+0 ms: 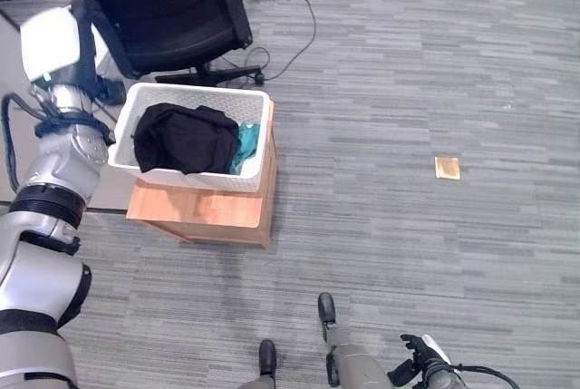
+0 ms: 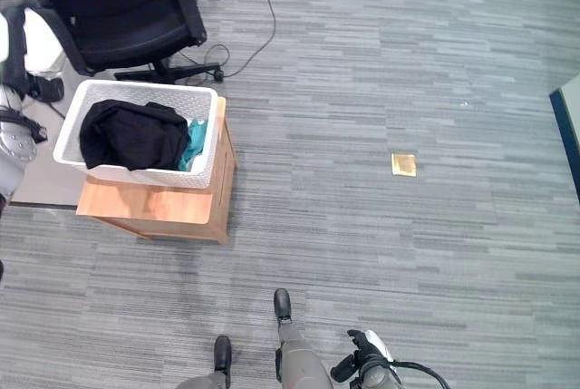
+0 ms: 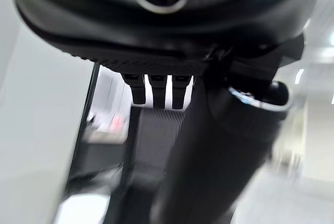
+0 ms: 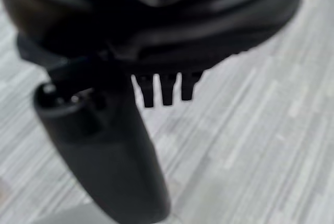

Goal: Pick up bed clothes into laundry basket.

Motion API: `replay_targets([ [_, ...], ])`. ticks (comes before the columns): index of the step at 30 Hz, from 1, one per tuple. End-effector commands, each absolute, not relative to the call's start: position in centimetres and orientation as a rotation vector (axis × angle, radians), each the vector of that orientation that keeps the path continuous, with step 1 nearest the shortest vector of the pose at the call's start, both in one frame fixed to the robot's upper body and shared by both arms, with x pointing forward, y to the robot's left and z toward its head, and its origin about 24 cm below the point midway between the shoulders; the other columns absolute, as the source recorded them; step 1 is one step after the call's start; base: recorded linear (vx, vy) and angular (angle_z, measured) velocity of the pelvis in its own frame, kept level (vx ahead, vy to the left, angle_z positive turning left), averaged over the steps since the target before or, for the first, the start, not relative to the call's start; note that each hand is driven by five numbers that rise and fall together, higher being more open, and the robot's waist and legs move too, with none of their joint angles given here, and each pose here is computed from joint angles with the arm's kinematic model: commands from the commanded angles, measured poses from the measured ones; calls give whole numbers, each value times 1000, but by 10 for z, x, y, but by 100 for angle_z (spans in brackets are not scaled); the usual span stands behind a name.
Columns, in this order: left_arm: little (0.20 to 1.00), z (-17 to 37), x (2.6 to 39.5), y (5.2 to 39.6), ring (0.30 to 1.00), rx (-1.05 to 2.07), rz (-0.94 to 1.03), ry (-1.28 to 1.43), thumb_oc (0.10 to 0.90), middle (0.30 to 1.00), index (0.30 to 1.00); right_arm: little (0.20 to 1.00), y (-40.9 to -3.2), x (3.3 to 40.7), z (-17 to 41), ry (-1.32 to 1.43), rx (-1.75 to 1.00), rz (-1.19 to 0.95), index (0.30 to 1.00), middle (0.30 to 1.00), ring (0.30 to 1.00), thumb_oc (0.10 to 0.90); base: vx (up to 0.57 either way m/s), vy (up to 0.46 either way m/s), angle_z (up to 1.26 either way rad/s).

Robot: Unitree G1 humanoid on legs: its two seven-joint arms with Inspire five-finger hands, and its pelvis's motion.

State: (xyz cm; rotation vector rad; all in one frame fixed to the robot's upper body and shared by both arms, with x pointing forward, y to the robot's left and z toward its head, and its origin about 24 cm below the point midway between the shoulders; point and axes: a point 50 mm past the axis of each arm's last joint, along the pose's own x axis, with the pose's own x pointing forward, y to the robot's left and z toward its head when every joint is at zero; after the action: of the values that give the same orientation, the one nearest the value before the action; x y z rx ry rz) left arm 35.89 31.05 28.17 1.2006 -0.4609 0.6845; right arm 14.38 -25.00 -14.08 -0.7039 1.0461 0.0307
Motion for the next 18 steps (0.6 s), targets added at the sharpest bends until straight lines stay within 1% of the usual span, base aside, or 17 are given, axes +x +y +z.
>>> replay_targets([
  [1,900,338,319,328,900,1077,882,-742,800,900,900,900,-267,119,-144,1129,-747,12,900,900,900,800,1,-8,6],
  [2,900,328,312,325,900,1026,851,-783,800,900,900,900,-267,125,-142,1115,-747,1,900,900,900,800,7,-7,9],
  [3,900,302,303,324,900,907,812,-788,800,900,900,900,-266,130,-141,1103,-733,-17,900,900,900,800,3,-5,4],
  [4,900,296,299,328,900,903,821,-774,800,900,900,900,-269,130,-140,1105,-749,-13,900,900,900,800,-7,-6,-3],
  [5,900,260,295,324,900,783,756,-721,800,900,900,900,-270,134,-138,1090,-757,-24,900,900,900,800,0,0,0],
  [6,900,256,291,326,900,781,761,-711,800,900,900,900,-272,133,-138,1092,-768,-20,900,900,900,800,-21,-17,21],
  [7,900,240,289,326,900,728,742,-675,800,900,900,900,-275,137,-135,1083,-783,-26,900,900,900,800,-20,-22,34],
  [8,900,203,279,323,900,581,702,-607,800,900,900,900,-279,145,-130,1056,-794,-48,900,900,900,800,-20,-22,32],
  [9,900,202,277,324,900,579,703,-602,800,900,900,900,-280,144,-130,1058,-800,-46,900,900,900,800,-11,-18,17],
  [12,900,145,256,320,900,370,647,-451,800,900,900,900,-295,165,-114,991,-849,-92,900,900,900,800,12,-3,13],
  [13,900,115,241,318,900,280,629,-354,800,900,900,900,-306,183,-99,921,-872,-136,900,900,900,800,19,13,14],
  [14,900,102,234,319,900,249,625,-307,800,900,900,900,-312,190,-91,893,-880,-155,900,900,900,800,21,5,14],
  [15,900,102,233,319,900,247,625,-305,800,900,900,900,-312,190,-91,894,-882,-154,900,900,900,800,-6,10,4],
  [16,900,73,222,321,900,158,625,-190,800,900,900,900,-329,208,-69,821,-898,-209,900,900,900,800,-10,7,7],
  [18,900,57,212,323,900,108,615,-123,800,900,900,900,-340,220,-51,752,-904,-242,900,900,900,800,-4,8,7],
])
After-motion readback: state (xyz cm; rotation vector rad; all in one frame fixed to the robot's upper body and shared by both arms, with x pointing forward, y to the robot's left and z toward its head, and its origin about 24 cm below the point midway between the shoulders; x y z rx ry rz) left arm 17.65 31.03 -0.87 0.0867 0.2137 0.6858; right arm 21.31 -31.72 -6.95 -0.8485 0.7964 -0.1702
